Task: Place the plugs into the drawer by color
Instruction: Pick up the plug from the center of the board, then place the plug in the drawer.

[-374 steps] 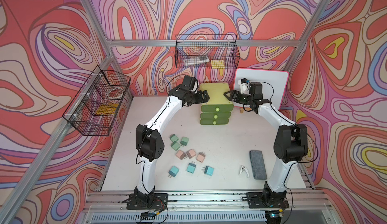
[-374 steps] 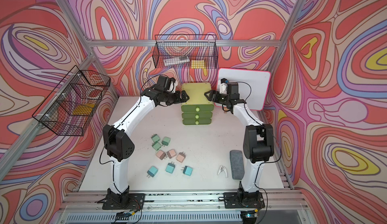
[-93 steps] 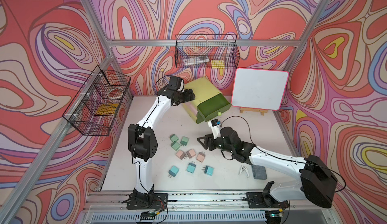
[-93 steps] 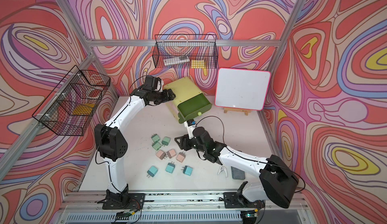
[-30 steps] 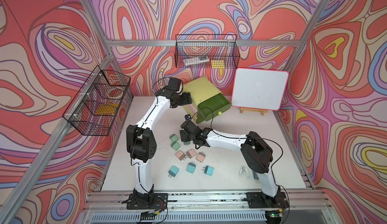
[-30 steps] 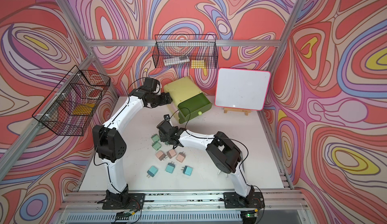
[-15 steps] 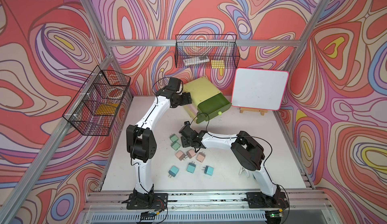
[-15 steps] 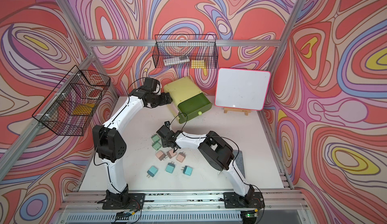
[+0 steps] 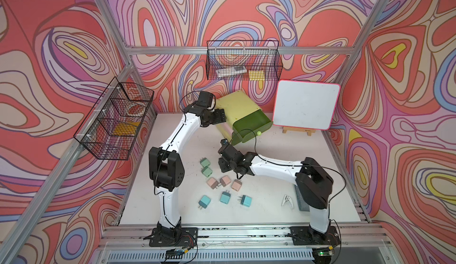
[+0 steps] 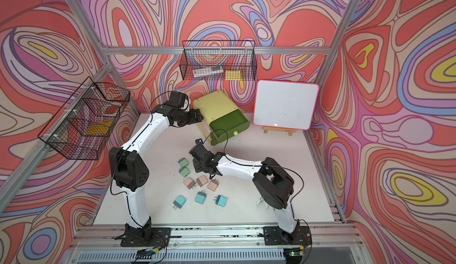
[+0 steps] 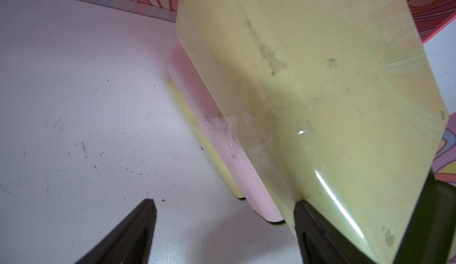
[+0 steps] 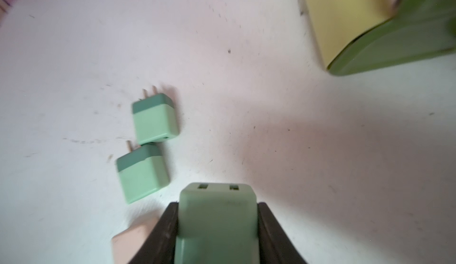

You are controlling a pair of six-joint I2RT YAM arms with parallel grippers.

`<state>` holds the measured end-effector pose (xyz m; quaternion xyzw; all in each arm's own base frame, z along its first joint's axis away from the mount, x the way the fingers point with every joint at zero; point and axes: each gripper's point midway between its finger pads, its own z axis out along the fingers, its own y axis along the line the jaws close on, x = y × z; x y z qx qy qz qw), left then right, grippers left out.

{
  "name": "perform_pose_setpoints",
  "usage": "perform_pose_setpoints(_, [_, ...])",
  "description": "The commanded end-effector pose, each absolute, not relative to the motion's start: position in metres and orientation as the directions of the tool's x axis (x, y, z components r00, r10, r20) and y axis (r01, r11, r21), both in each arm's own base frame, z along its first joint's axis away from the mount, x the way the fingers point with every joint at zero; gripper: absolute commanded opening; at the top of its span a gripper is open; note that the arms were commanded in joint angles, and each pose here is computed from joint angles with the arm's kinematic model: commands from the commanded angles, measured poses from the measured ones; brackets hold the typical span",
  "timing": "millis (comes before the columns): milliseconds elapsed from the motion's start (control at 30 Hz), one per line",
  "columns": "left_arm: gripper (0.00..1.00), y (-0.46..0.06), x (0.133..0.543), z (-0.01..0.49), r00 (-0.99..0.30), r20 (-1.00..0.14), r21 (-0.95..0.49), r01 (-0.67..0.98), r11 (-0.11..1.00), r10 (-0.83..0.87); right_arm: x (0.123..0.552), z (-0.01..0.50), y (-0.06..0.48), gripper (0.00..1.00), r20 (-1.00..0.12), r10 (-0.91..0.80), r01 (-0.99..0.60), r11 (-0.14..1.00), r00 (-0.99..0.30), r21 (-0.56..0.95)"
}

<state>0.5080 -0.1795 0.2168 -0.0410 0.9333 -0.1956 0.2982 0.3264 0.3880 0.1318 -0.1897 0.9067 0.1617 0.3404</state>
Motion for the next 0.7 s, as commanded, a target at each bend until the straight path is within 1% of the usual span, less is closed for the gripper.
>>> perform_pose_setpoints(0, [0.87, -0.184, 0.5, 0.239, -0.811, -0.548, -0.428, 0.062, 0.902, -0.205, 0.321, 0.205, 0.373, 0.31, -0.782, -0.234, -0.523, 0.842, -0.578, 0.135])
perform_pose_setpoints(67, [0.87, -0.186, 0.498, 0.247, -0.802, -0.56, -0.436, 0.069, 0.897, -0.21, 0.322, 0.23, 0.36, 0.31, -0.806, -0.251, -0.552, 0.827, -0.536, 0.109])
perform_pose_setpoints(133, [0.87, -0.189, 0.497, 0.259, -0.786, -0.579, -0.449, 0.087, 0.889, -0.216, 0.326, 0.25, 0.353, 0.33, -0.816, -0.293, -0.624, 0.774, -0.499, 0.104])
perform_pose_setpoints(167, [0.87, -0.19, 0.497, 0.268, -0.775, -0.592, -0.46, 0.096, 0.883, -0.224, 0.331, 0.258, 0.347, 0.33, -0.819, -0.32, -0.653, 0.752, -0.476, 0.085])
perform_pose_setpoints(267, [0.88, -0.196, 0.5, 0.289, -0.735, -0.634, -0.48, 0.13, 0.868, -0.241, 0.361, 0.275, 0.324, 0.32, -0.83, -0.345, -0.655, 0.755, -0.438, 0.032])
perform_pose_setpoints(400, [0.88, -0.208, 0.51, 0.301, -0.693, -0.687, -0.467, 0.193, 0.863, -0.217, 0.4, 0.285, 0.304, 0.31, -0.836, -0.344, -0.642, 0.767, -0.428, 0.013])
perform_pose_setpoints(500, [0.88, -0.214, 0.52, 0.293, -0.706, -0.678, -0.465, 0.195, 0.864, -0.206, 0.424, 0.28, 0.292, 0.3, -0.826, -0.347, -0.628, 0.778, -0.445, 0.011])
perform_pose_setpoints(567, [0.87, -0.218, 0.526, 0.286, -0.721, -0.665, -0.468, 0.197, 0.862, -0.196, 0.434, 0.283, 0.286, 0.3, -0.824, -0.342, -0.633, 0.773, -0.451, 0.025])
perform_pose_setpoints(600, [0.87, -0.219, 0.529, 0.282, -0.728, -0.658, -0.469, 0.195, 0.861, -0.194, 0.44, 0.27, 0.287, 0.3, -0.808, -0.355, -0.638, 0.769, -0.469, 0.032])
perform_pose_setpoints(667, [0.87, -0.221, 0.534, 0.275, -0.738, -0.648, -0.468, 0.188, 0.864, -0.19, 0.446, 0.266, 0.286, 0.3, -0.8, -0.372, -0.646, 0.763, -0.471, 0.025])
